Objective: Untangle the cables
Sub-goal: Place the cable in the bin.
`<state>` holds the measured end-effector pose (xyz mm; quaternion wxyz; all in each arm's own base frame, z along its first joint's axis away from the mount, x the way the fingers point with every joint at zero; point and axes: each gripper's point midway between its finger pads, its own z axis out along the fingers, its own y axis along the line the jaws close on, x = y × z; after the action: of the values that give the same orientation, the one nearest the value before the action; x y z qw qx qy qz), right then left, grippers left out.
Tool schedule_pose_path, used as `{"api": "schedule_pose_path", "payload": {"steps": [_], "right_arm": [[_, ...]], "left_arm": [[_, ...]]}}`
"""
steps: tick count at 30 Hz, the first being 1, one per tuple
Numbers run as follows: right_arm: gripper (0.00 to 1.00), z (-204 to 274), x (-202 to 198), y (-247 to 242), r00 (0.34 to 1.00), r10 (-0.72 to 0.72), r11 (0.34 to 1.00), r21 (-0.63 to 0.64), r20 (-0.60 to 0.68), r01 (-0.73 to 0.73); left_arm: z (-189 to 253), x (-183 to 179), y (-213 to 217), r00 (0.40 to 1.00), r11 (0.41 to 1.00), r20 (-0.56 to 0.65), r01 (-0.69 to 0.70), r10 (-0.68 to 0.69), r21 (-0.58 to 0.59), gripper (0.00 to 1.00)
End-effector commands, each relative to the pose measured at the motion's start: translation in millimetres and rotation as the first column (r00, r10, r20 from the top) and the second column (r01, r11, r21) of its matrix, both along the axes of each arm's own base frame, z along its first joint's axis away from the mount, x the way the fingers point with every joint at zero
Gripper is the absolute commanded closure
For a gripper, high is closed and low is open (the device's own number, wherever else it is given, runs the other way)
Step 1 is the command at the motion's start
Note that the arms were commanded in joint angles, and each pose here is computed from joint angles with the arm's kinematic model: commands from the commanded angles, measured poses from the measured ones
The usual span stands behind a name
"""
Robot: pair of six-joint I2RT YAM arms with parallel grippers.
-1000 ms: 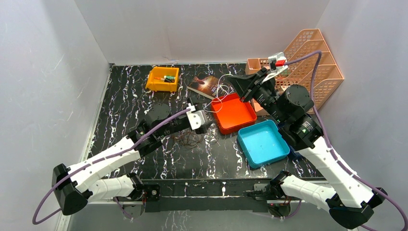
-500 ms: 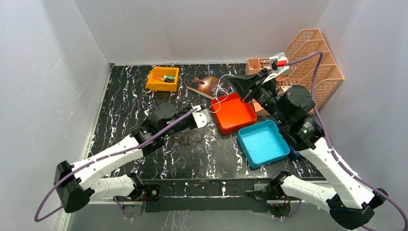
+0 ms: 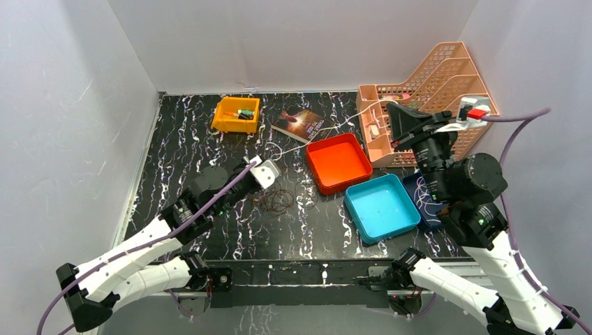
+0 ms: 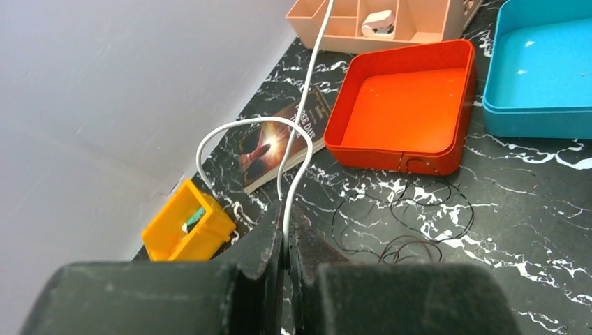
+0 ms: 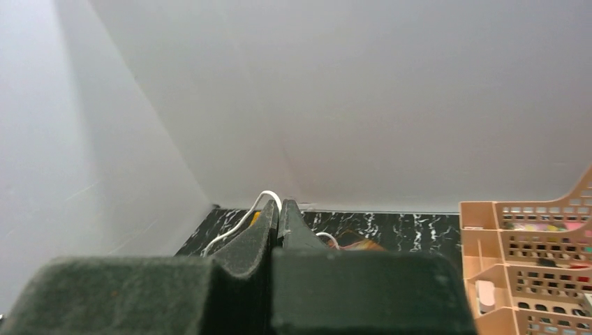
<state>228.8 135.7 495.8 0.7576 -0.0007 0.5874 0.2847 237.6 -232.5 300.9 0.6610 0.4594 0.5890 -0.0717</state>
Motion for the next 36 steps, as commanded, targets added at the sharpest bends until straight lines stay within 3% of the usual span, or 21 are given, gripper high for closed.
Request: {"api": "schedule_pose_path", "payload": {"steps": [1, 6, 8, 11, 14, 17, 21, 27, 36], "right_arm": [[1.00, 6.9, 2.6, -28.9, 0.990, -0.137, 0.990, 0.026, 0.010, 0.137], [1.00, 8.5, 1.0, -26.8, 0.992, -0.122, 0.992, 0.019, 0.014, 0.122], [1.00, 6.5, 2.7, -16.3, 0.996, -0.084, 0.996, -0.017, 0.012, 0.084], [1.00, 4.2, 5.1, 3.8, 1.000, -0.008, 0.997, -0.083, 0.000, 0.008], [1.00, -3.1, 11.5, 16.5, 0.999, 0.020, 0.991, -0.129, -0.030, -0.024], [1.00, -11.1, 19.0, 16.7, 0.998, -0.008, 0.989, -0.149, -0.063, -0.001], [1.00, -24.1, 32.0, -9.6, 0.977, -0.178, 0.972, -0.176, -0.116, 0.156], [1.00, -44.1, 43.2, -52.5, 0.890, -0.434, 0.883, -0.262, -0.138, 0.390], [1.00, -32.4, 49.6, -85.9, 0.760, -0.639, 0.748, -0.329, -0.122, 0.577]], "left_arm": [[-13.1, 0.3, 23.7, 0.994, 0.995, -0.035, -0.101, 0.102, 0.017, 1.00], [-16.1, -5.4, 17.2, 0.997, 0.998, -0.055, -0.061, 0.060, -0.014, 0.99], [-17.5, -9.7, 6.1, 0.998, 1.000, -0.068, -0.006, 0.004, -0.028, 0.88], [-18.3, -17.0, -15.0, 0.991, 0.995, -0.096, 0.092, -0.096, -0.048, 0.52], [-14.4, -20.7, -30.2, 0.982, 0.985, -0.102, 0.151, -0.159, -0.087, 0.39], [-11.6, -20.3, -35.0, 0.980, 0.981, -0.103, 0.158, -0.170, -0.114, 0.34], [-17.9, -17.7, -30.3, 0.983, 0.985, -0.128, 0.119, -0.135, -0.121, 0.28], [-26.2, -17.6, -22.3, 0.973, 0.978, -0.219, 0.027, -0.074, -0.209, 0.18], [-27.6, -2.3, 3.0, 0.921, 0.925, -0.370, -0.243, 0.126, -0.291, 0.09]]}}
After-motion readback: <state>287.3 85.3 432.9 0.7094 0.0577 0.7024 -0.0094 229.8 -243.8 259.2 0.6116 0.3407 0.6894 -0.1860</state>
